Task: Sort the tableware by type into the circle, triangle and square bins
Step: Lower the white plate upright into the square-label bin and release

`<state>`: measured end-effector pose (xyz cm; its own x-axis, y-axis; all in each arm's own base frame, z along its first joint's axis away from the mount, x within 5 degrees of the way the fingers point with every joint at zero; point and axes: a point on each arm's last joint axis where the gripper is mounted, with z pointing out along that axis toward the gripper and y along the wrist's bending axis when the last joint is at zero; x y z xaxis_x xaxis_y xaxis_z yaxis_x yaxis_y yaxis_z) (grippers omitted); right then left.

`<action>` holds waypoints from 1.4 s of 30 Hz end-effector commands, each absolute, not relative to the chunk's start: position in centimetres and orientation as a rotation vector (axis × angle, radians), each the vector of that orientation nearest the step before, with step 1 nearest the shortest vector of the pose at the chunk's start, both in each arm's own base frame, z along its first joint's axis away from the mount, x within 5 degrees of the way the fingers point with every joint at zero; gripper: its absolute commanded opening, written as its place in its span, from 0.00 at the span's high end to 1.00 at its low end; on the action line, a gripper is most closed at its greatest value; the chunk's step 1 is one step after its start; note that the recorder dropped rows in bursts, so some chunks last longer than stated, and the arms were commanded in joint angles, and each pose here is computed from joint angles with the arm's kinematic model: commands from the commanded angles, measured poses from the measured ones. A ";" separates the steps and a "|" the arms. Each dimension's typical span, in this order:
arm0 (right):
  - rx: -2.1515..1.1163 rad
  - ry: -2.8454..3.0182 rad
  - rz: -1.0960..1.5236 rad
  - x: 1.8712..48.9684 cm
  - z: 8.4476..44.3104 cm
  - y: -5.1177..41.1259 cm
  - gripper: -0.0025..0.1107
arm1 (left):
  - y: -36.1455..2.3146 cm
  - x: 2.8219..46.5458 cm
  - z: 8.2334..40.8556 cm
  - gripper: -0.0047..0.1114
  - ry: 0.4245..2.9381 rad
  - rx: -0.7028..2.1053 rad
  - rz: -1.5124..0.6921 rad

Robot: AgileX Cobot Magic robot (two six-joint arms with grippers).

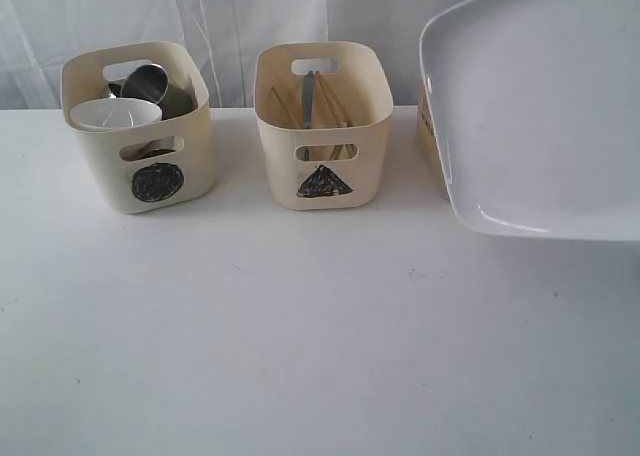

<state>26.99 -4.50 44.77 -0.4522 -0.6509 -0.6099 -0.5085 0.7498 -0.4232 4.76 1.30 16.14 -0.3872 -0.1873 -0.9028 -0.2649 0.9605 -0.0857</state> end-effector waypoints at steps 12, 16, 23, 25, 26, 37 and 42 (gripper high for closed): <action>-0.631 1.821 -0.419 35.3 49.1 -7.1 0.98 | 1.3 4.7 16.0 0.96 1.984 -0.326 0.083; -0.521 1.738 -0.478 39.2 47.4 -8.7 0.98 | 1.3 4.7 16.0 0.96 1.984 -0.326 0.083; -0.489 1.863 -0.400 44.6 40.5 -10.2 0.98 | 1.3 4.7 16.0 0.96 1.984 -0.326 0.083; -0.490 1.886 -0.386 45.2 39.4 -10.4 0.98 | 1.3 4.7 16.0 0.96 1.984 -0.326 0.083; -0.487 1.897 -0.377 45.6 38.8 -10.4 0.98 | 1.3 4.7 16.0 0.96 1.984 -0.326 0.083; -0.491 2.053 -0.250 48.4 32.3 -10.3 0.98 | 1.3 4.7 16.0 0.96 1.984 -0.326 0.083; -0.382 2.095 -0.163 48.9 31.3 -10.0 0.98 | 1.3 4.7 16.0 0.96 1.984 -0.326 0.083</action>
<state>48.64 -10.36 30.94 -0.4868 -0.4180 -0.7670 -0.2498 0.9080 -0.3362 4.76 1.30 16.14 -0.3872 -0.1873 -0.9028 -0.2649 0.9605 -0.0857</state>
